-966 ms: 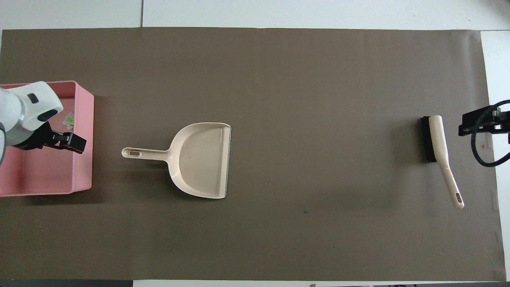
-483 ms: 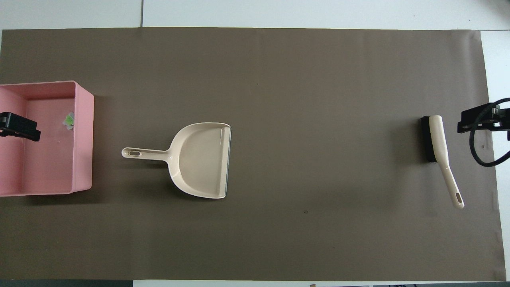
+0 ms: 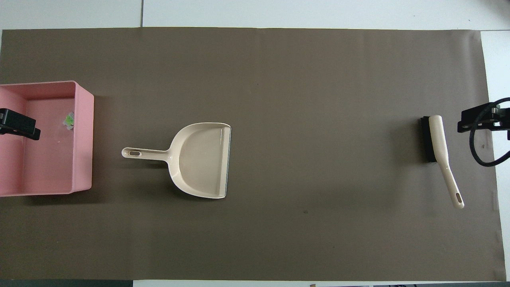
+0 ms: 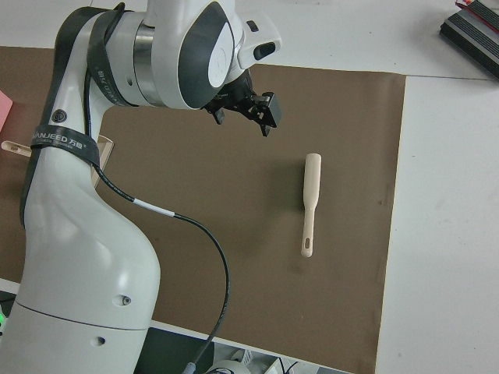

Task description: Clean e-waste and dump in bin

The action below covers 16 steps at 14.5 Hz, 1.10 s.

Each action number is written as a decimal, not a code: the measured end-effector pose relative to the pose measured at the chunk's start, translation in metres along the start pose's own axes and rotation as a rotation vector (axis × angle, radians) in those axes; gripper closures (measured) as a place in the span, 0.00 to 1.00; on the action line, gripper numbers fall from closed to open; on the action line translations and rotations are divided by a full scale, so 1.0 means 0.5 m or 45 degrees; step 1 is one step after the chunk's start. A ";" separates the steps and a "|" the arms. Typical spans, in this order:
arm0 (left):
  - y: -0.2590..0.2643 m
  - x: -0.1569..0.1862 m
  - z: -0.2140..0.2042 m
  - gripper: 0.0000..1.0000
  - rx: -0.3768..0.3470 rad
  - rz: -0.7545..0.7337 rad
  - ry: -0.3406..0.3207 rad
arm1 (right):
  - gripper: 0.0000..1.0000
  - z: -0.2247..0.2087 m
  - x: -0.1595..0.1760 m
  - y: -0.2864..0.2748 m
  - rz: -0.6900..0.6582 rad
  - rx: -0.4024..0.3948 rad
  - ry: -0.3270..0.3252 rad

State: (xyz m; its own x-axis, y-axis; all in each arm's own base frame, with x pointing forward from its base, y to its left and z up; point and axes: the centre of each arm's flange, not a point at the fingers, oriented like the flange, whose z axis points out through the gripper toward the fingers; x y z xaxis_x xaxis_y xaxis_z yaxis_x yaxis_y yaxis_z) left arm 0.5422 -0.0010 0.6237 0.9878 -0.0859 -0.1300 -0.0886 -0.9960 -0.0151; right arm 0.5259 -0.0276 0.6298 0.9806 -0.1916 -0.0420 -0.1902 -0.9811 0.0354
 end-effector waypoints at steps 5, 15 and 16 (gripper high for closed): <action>0.002 -0.017 0.014 0.01 -0.001 0.001 -0.008 | 0.00 0.000 0.000 0.001 0.001 0.000 -0.001; 0.002 -0.016 0.011 0.01 0.003 0.000 0.052 | 0.00 0.001 0.001 0.004 0.005 0.000 -0.001; 0.002 -0.015 0.010 0.01 0.004 -0.001 0.062 | 0.00 0.001 0.001 0.004 0.005 0.000 -0.001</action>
State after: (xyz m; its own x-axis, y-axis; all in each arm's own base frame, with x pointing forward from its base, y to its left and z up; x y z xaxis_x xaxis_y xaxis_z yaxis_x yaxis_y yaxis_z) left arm 0.5342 -0.0010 0.6195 0.9929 -0.0865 -0.0818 -0.0883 -0.9959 -0.0183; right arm 0.5257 -0.0297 0.6296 0.9798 -0.1954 -0.0427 -0.1940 -0.9804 0.0355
